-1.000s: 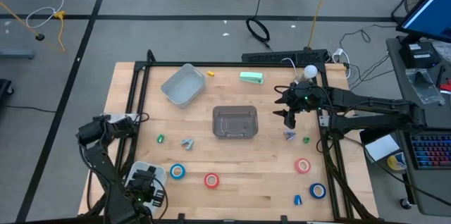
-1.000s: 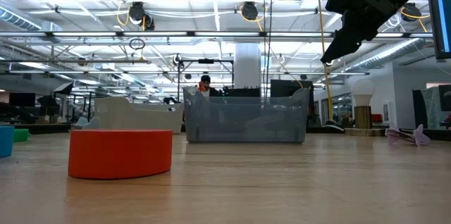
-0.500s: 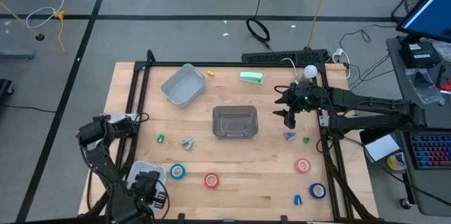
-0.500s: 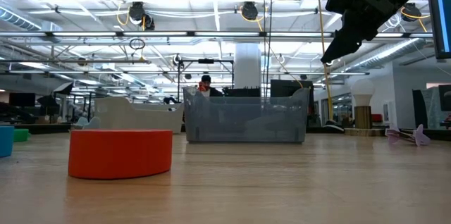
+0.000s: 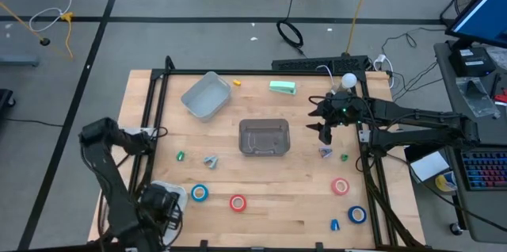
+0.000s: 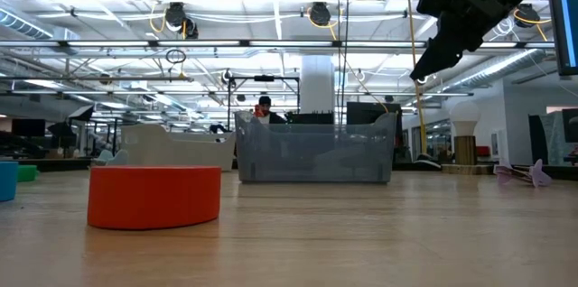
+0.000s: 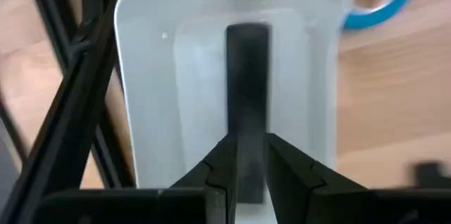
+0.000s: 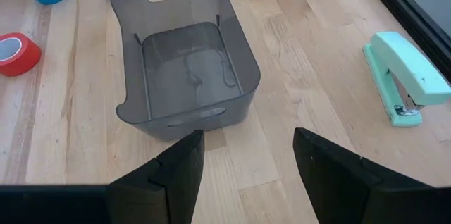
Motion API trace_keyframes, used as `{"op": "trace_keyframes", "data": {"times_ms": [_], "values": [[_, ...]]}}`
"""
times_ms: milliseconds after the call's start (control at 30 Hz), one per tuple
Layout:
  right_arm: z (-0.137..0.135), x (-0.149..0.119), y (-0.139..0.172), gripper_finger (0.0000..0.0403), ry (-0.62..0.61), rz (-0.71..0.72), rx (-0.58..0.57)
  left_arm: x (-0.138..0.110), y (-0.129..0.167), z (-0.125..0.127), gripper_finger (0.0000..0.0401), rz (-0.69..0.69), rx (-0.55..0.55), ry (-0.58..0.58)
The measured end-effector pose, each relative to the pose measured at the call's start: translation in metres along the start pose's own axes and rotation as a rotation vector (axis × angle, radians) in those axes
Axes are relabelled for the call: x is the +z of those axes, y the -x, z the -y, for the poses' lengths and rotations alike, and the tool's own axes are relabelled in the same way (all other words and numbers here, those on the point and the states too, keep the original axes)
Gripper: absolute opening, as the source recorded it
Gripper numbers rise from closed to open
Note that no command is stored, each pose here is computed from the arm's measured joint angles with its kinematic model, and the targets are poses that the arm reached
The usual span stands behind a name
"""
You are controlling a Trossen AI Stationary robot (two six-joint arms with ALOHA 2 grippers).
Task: Pick and place Stapler, Stapler remover, tape
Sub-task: Put the light green stapler into the white bin
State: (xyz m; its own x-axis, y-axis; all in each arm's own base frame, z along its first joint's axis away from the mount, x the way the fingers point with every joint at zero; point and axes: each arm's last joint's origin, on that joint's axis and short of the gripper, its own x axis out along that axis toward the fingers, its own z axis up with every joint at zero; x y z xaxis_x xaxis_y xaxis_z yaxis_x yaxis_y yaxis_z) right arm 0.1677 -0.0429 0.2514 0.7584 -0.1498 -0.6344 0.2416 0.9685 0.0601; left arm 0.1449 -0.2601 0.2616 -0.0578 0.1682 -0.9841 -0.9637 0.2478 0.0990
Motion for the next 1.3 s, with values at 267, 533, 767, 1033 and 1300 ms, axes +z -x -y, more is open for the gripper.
{"op": "trace_keyframes", "data": {"times_ms": [267,533,767,1033,1300], "values": [[0.000,0.004,0.000,0.0210,0.010,0.039,0.002,0.062,0.036,0.004,0.0042,0.226,-0.320,-0.047],[0.000,0.000,0.000,0.0210,0.052,-0.005,0.000,0.126,0.043,0.040,0.0003,0.432,-0.355,-0.271],[0.004,-0.004,0.000,0.0210,0.155,-0.051,-0.150,0.183,0.040,0.062,0.0022,0.656,-0.255,-0.376],[0.006,0.007,0.001,0.0210,0.231,0.057,-0.218,0.269,0.043,0.096,0.0008,0.744,-0.295,-0.635],[0.009,0.007,0.001,0.0210,0.165,0.061,-0.251,0.370,0.052,0.099,0.0036,0.991,-0.399,-0.789]]}}
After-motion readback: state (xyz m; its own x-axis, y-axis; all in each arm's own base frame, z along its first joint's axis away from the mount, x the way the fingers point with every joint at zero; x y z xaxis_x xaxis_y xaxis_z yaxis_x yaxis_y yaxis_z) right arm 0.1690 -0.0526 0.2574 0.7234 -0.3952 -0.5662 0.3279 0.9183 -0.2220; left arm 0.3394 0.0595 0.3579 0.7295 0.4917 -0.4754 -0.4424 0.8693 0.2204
